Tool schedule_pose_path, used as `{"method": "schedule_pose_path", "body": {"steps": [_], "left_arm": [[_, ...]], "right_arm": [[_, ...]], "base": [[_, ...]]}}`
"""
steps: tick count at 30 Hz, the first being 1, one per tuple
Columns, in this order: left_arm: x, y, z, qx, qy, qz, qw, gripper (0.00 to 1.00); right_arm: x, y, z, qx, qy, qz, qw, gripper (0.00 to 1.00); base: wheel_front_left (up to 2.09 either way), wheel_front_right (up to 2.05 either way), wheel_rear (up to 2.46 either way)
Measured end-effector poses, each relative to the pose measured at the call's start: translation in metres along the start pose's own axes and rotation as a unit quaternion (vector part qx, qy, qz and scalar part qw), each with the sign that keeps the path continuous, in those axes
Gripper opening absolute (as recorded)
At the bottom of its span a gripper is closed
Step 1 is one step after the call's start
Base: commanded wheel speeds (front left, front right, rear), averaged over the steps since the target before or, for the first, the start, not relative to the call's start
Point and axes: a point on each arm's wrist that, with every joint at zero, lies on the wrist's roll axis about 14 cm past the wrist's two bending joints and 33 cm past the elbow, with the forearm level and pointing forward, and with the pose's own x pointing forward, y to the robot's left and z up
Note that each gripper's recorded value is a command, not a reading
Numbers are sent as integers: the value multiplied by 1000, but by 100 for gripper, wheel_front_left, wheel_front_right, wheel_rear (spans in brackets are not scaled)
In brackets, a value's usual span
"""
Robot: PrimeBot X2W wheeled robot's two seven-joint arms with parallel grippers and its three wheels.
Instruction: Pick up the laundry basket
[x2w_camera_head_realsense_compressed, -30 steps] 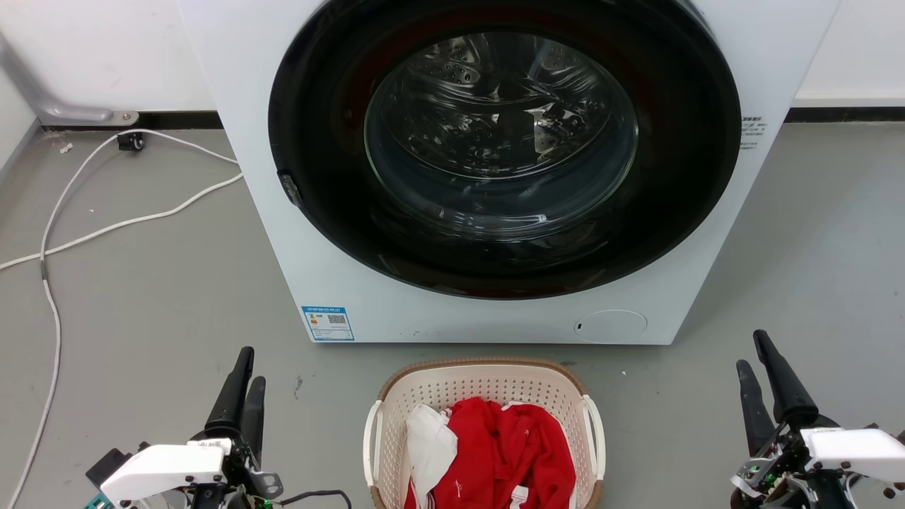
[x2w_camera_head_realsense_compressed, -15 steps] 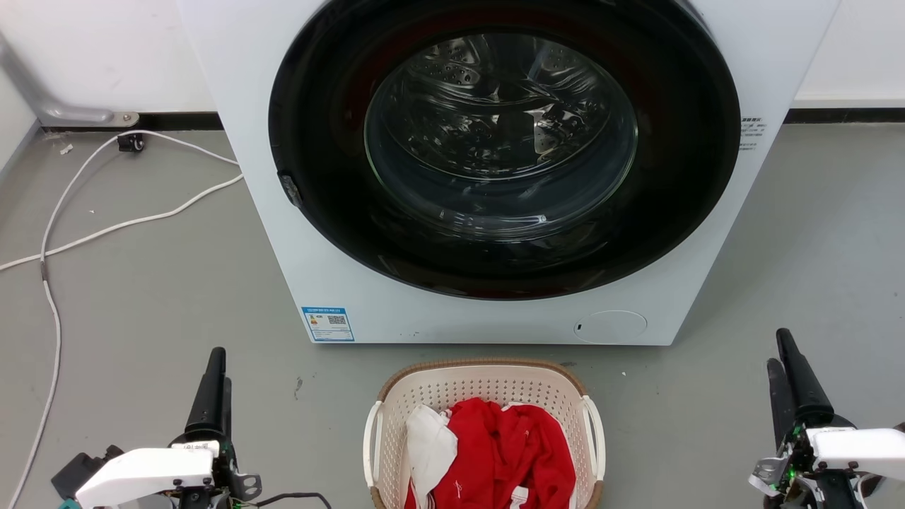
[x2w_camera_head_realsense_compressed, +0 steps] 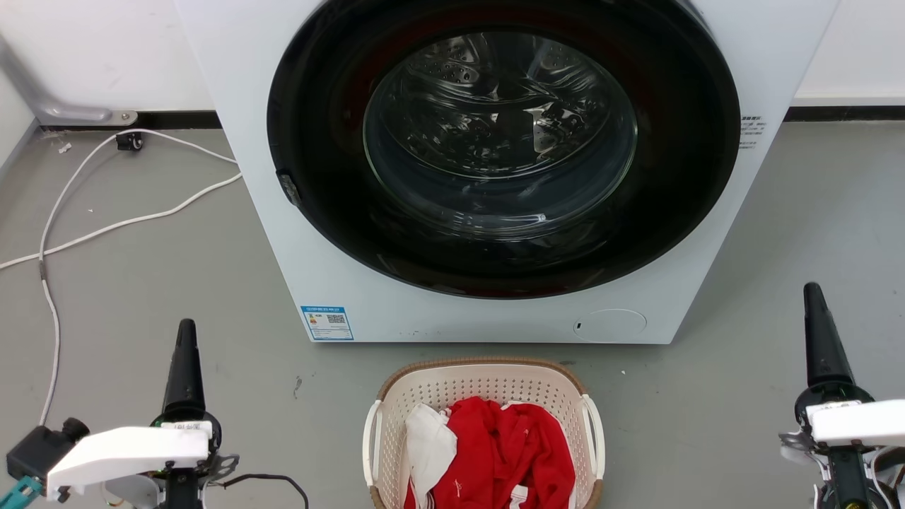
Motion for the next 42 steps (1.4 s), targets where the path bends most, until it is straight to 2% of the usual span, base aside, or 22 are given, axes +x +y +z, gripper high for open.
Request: {"method": "schedule_pose_path", "body": {"steps": [6,15,22,25,29,33,42], "left_arm": [[2,-19,2,73,-10,-15,997,100],[-2,-47,-8,160,-11,-60,985,100],[-8,-74,-27,250,-4,-114,962,100],[-11,-79,-36,282,2,-129,951,100],[-16,-76,-50,319,23,-139,937,100],[-24,-67,-75,362,65,-154,917,100],[-28,-68,-80,413,54,-152,896,100]], "right_arm": [[2,28,-1,-93,-2,45,995,100],[2,55,-8,-206,-6,92,974,100],[-2,58,-15,-255,-4,102,962,100],[-6,55,-28,-296,14,107,949,100],[-8,50,-30,-321,17,103,941,100],[-10,48,-28,-336,13,100,936,100],[-12,46,-25,-389,3,103,915,100]], "base": [[0,0,0],[0,0,0],[0,0,0],[0,0,0],[0,0,0],[0,0,0],[0,0,0]]}}
